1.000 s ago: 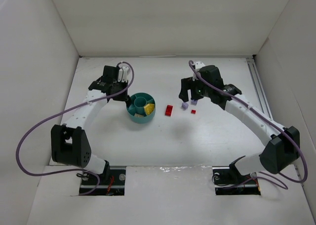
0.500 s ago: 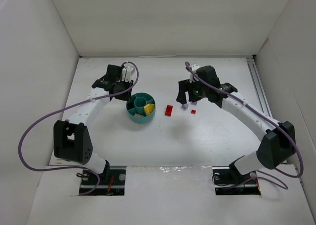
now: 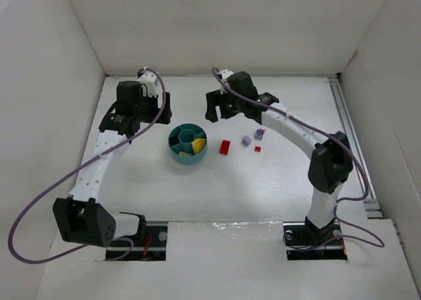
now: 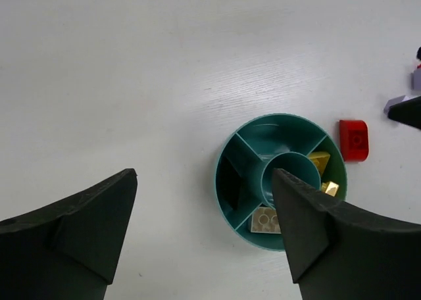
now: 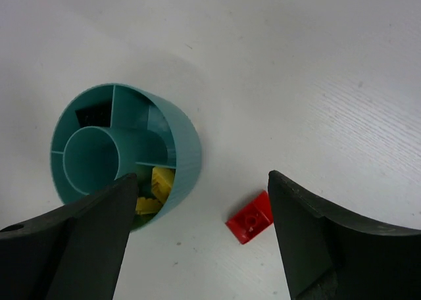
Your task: Sort the legos into containers by color
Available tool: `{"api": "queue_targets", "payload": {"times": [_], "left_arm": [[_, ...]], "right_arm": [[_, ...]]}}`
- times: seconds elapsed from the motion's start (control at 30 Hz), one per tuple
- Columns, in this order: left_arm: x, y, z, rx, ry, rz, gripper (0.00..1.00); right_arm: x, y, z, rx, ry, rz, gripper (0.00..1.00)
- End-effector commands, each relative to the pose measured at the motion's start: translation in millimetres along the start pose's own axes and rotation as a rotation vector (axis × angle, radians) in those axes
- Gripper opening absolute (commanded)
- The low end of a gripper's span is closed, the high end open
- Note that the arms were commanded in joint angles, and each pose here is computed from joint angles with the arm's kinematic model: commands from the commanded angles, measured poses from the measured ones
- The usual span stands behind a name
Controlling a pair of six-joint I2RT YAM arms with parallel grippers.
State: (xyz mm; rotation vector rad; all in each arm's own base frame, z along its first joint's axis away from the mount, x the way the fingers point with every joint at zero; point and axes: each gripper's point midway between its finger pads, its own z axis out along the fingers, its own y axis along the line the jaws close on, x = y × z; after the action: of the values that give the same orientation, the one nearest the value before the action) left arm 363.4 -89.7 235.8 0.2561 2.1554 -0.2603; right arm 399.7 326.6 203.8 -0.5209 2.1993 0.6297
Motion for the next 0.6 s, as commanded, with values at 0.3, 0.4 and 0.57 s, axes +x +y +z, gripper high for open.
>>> {"api": "queue_targets", "payload": {"times": [0.3, 0.4, 0.57], "left_arm": [[-4.5, 33.1, -7.7, -0.090, -0.021, -0.147, 0.91], [-0.5, 33.2, -6.4, -0.090, -0.012, -0.149, 0.91], [1.5, 33.7, -3.7, -0.090, -0.003, -0.150, 0.92]], "right_arm": [[6.8, 6.5, 45.3, -0.020, 0.026, -0.139, 0.86], [1.5, 7.1, 51.3, -0.022, 0.012, -0.141, 0.86], [-1.0, 13.1, 59.0, -0.040, 0.010, -0.166, 0.86]]}}
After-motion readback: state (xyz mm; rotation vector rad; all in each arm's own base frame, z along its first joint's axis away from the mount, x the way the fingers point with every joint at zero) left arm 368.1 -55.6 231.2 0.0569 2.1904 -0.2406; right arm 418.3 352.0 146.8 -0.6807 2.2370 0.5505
